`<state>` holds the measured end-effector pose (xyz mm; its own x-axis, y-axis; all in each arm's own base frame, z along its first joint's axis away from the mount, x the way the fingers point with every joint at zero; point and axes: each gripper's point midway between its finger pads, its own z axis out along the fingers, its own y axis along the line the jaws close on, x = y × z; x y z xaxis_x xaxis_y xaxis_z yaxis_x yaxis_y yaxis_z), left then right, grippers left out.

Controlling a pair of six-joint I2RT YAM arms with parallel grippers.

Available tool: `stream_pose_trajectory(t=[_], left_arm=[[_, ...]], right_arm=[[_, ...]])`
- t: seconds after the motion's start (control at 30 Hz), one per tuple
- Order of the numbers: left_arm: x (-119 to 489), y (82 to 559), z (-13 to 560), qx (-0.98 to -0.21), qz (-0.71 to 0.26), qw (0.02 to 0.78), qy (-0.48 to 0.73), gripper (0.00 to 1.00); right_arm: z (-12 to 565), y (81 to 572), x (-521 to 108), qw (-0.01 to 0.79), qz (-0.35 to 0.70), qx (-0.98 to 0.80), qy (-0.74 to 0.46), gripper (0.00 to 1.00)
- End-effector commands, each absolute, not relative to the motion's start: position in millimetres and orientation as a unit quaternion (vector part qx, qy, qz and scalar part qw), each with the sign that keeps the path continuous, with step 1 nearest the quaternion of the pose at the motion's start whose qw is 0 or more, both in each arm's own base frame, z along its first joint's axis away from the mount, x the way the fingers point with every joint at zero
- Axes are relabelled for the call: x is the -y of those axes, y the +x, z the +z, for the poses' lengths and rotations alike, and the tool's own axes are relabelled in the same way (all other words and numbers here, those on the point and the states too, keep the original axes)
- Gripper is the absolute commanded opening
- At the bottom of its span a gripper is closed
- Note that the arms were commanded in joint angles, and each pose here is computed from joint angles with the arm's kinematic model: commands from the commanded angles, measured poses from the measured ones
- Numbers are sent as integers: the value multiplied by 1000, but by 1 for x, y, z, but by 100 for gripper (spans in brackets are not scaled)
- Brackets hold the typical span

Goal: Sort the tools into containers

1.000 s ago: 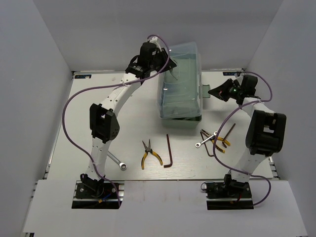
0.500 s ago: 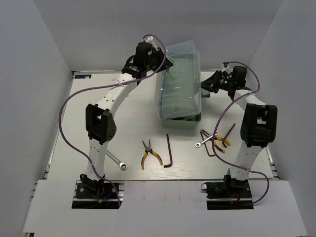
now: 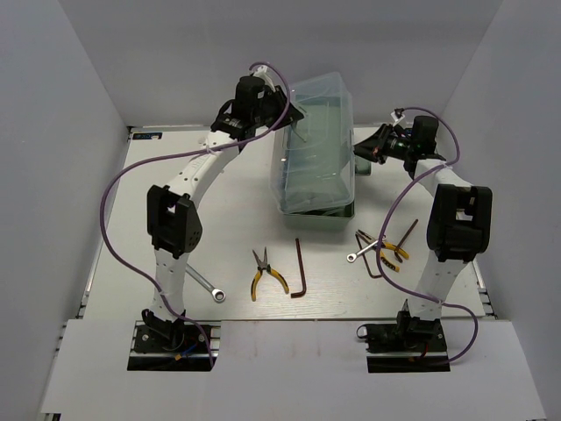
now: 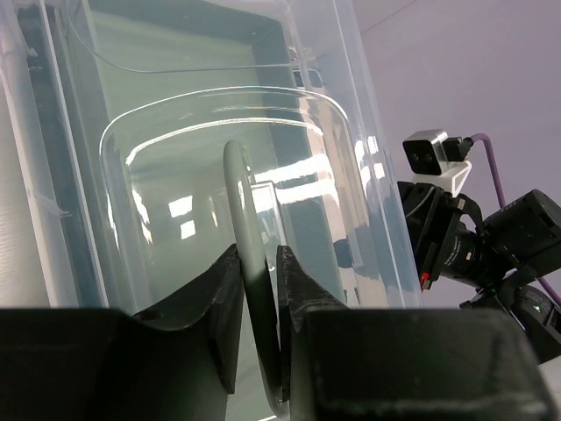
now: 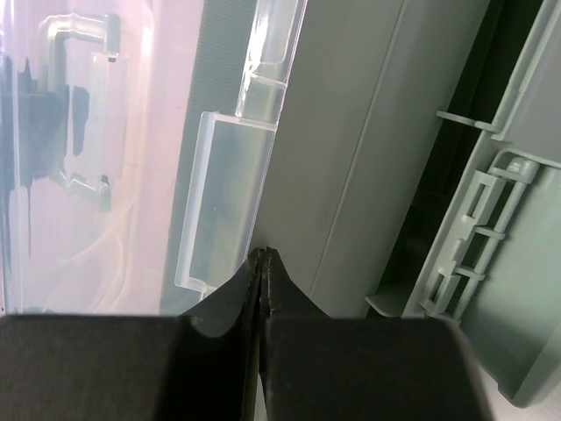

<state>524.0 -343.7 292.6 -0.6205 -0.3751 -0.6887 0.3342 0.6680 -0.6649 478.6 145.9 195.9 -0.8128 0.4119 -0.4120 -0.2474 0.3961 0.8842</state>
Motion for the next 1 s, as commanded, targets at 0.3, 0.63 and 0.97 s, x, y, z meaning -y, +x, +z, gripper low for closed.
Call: stream_pose_trajectory(t=[0.3,0.63,0.97], left_arm=[[322,492,384,-741,-429,514,53,78],[233,459,334,-796,-271,542,-4,82],[210,392,182,-847,-272,452,-60,53]], right_arm=[[259,468,-156,345,571,-745,-8,0],[271,462,-160,347,576,-740,-16,0],[275,457,-166,343,580,-738,-24,0]])
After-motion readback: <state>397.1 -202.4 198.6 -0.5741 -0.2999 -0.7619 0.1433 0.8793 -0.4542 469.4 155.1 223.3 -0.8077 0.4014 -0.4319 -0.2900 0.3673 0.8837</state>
